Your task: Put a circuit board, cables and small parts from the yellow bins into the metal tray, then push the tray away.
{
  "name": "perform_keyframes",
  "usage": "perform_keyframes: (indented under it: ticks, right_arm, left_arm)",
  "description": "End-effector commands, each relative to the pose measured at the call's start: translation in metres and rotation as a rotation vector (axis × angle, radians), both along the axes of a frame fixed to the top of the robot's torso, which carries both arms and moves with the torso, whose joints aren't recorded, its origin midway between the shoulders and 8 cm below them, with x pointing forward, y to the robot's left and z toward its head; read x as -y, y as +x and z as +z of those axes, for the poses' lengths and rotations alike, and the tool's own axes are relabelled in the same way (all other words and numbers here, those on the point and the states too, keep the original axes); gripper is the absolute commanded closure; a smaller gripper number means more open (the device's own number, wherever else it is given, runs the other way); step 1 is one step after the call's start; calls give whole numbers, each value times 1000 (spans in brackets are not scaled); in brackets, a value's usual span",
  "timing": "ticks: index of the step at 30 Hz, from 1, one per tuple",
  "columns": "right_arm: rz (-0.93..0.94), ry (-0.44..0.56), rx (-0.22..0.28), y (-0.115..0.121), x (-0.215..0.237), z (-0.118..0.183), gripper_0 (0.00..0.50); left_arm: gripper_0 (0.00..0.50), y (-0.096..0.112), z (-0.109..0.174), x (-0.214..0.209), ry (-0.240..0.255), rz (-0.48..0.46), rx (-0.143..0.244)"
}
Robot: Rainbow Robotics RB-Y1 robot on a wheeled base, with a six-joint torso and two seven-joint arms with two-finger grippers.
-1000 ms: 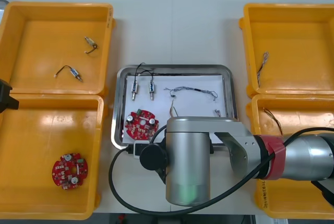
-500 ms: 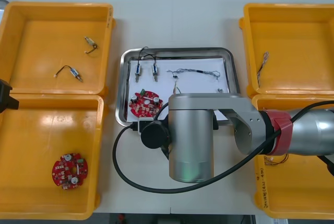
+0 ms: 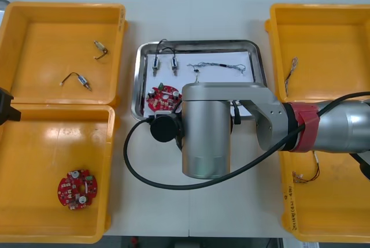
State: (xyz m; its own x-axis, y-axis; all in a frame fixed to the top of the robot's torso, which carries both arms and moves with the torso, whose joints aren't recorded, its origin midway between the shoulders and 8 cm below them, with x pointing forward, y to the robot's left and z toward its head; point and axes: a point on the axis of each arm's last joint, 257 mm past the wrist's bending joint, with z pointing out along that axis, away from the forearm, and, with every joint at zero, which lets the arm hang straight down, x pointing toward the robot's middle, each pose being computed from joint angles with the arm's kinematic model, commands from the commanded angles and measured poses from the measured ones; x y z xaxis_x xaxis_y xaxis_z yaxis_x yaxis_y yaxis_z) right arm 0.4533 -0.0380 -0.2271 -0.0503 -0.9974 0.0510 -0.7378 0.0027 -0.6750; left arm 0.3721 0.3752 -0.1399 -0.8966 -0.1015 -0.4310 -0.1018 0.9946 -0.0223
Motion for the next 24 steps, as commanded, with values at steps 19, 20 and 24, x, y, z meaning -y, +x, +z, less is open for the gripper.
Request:
perform_keyframes:
  ticks: [19,20,24]
  right_arm:
    - [-9,-25,154,57,-15,55,500]
    - [-2,-21,158,58,-18,56,500]
    - [34,15,165,61,-31,56,500]
  left_arm:
    - [0,-4,15,-16,90,-65,17]
    - [0,-4,15,-16,90,-65,17]
    - [0,-4,15,-16,90,-65,17]
